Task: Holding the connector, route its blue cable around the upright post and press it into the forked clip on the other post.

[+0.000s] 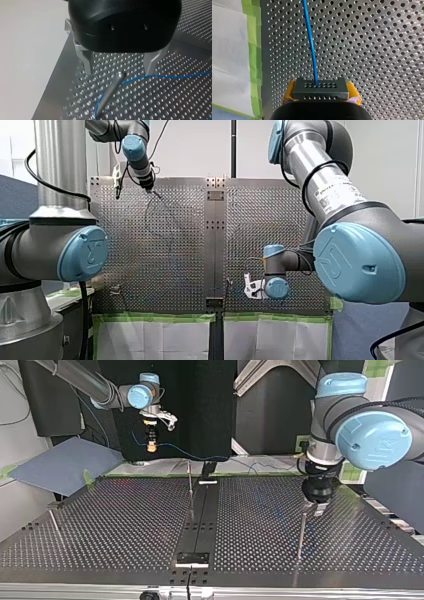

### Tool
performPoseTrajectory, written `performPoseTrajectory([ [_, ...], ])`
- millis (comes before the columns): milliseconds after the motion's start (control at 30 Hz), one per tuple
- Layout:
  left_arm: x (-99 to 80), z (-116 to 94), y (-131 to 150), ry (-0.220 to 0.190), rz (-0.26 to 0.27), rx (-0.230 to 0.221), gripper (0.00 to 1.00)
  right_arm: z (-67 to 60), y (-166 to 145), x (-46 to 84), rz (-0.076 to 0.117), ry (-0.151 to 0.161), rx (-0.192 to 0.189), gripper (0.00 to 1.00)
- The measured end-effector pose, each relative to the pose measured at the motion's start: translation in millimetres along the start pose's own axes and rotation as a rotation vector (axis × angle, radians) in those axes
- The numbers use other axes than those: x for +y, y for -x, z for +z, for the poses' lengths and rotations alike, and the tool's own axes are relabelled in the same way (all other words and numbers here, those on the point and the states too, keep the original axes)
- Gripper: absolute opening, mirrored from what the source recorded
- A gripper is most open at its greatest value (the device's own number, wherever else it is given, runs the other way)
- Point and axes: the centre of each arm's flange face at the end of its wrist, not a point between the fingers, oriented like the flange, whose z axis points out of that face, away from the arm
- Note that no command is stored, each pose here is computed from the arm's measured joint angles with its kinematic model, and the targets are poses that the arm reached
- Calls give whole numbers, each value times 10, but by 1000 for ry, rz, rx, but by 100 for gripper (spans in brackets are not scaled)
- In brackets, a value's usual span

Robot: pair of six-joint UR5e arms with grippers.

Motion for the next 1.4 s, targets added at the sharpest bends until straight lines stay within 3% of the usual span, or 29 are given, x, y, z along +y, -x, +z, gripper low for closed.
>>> performPoseTrajectory([
  [267,77,-17,-11,64,-3,14,100,-3,3,-1,-1,-1,-2,0],
  [400,88,-19,-11,73,-6,14,100,-2,4,-1,-1,0,-2,0],
  [1200,85,-21,-13,74,-23,11,100,-2,3,-1,0,-1,-2,0],
  [1400,0,-55,20,39,-6,-22,100,-3,1,-1,0,-1,-2,0],
])
